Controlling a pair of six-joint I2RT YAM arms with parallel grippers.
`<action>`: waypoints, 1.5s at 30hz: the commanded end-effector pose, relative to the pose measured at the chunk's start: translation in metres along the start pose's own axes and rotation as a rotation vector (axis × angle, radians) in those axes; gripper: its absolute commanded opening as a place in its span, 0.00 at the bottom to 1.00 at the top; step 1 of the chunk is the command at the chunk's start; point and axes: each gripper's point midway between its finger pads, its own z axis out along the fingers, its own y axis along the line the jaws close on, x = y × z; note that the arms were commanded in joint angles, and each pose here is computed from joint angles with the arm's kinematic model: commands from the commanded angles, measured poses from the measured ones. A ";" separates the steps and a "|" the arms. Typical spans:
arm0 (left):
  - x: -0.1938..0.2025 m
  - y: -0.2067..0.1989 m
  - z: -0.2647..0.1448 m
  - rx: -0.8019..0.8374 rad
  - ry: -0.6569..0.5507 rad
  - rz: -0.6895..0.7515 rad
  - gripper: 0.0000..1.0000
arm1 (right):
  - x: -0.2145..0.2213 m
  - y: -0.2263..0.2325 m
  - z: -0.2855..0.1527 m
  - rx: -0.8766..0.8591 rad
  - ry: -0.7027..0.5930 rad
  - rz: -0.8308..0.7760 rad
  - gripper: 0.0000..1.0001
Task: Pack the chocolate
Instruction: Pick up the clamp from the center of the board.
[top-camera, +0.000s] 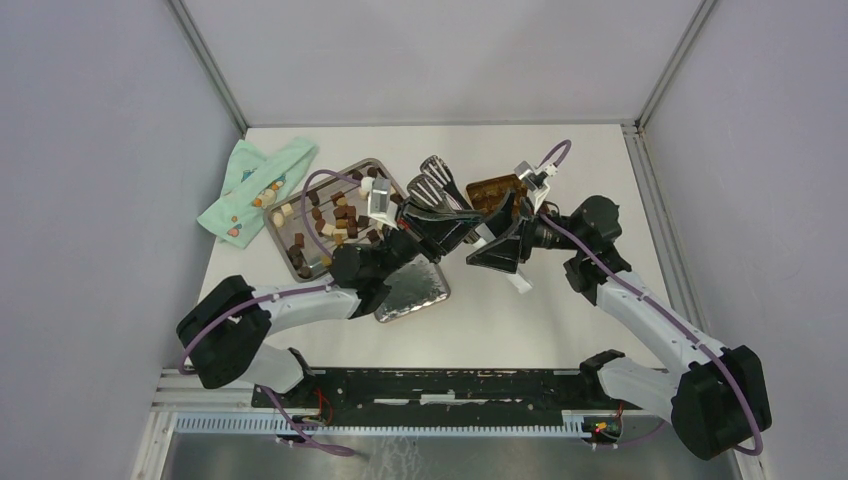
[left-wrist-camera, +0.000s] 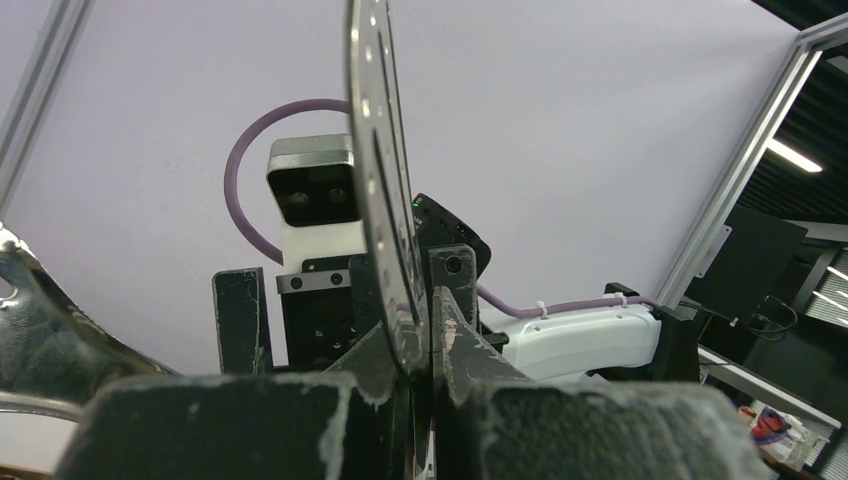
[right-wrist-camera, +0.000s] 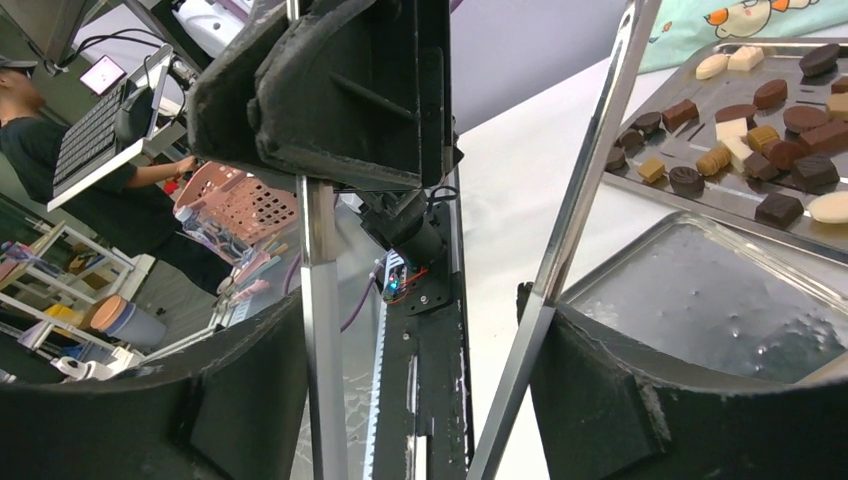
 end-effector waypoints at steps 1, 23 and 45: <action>-0.006 0.000 0.001 0.001 -0.039 0.004 0.02 | -0.021 0.012 0.003 -0.015 -0.033 -0.087 0.73; -0.011 0.002 -0.014 -0.066 -0.029 0.037 0.49 | -0.016 0.013 -0.002 -0.011 -0.035 -0.086 0.62; 0.017 0.062 -0.253 -0.929 0.427 0.201 0.56 | -0.009 -0.079 -0.051 0.425 0.093 -0.374 0.07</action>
